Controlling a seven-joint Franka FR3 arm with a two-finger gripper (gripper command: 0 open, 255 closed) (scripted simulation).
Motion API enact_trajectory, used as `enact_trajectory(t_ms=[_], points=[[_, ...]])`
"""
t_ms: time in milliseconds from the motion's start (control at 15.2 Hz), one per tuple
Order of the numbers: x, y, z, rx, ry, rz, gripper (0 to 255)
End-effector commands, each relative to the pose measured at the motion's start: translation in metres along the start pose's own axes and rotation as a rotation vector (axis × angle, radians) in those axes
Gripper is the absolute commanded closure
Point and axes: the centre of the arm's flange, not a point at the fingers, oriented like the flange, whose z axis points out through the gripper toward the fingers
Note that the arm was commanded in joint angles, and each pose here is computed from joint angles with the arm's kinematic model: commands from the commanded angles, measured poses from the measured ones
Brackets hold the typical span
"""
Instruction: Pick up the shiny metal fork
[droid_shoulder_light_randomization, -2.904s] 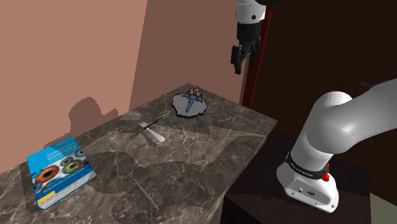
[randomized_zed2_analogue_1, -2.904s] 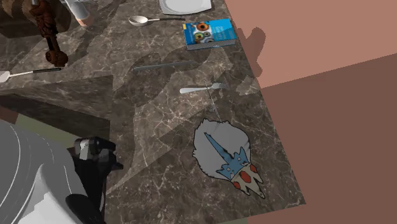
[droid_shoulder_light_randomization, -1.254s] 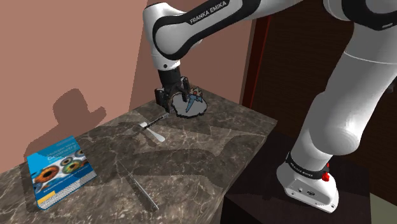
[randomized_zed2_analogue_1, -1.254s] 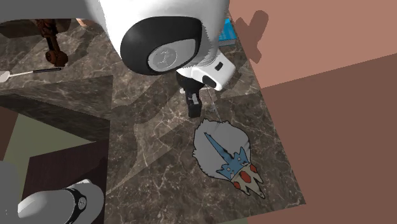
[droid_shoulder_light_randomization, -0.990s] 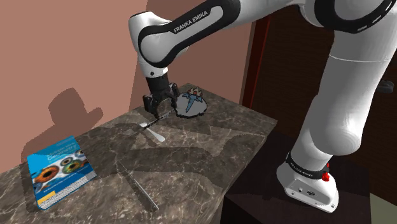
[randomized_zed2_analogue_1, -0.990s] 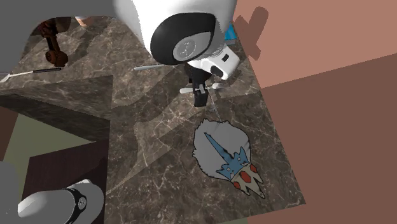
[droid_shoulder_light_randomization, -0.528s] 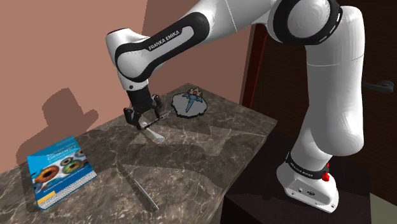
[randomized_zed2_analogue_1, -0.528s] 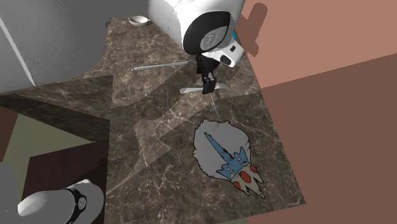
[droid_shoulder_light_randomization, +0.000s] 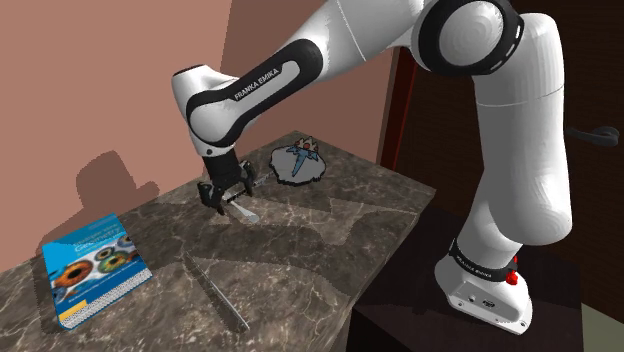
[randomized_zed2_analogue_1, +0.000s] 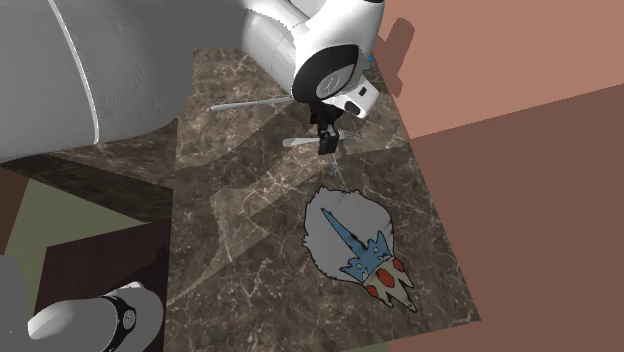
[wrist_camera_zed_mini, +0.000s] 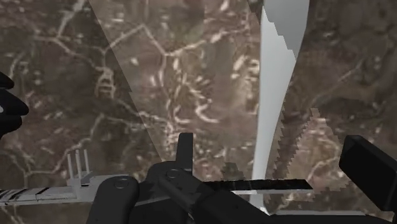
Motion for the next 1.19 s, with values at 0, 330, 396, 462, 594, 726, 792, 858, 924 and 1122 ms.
enact_trajectory(t_ms=[0,330,396,462,594,726,792,858,924,1122], points=[[0.0,0.0,0.002,0.0,0.001,0.0,255],[0.0,-0.001,0.002,0.0,0.001,0.0,255],[0.0,0.0,0.002,0.0,0.001,0.0,255],[0.0,0.0,0.002,0.0,0.001,0.0,255],[0.0,0.0,0.002,0.0,0.001,0.0,255],[-0.001,0.0,-0.008,0.0,0.001,0.0,255],[-0.002,0.0,-0.014,0.0,0.001,0.0,255],[-0.003,-0.001,-0.019,0.0,0.001,0.0,255],[-0.004,-0.001,-0.024,0.0,0.001,0.0,255],[-0.006,-0.001,-0.04,0.0,0.001,0.0,255]])
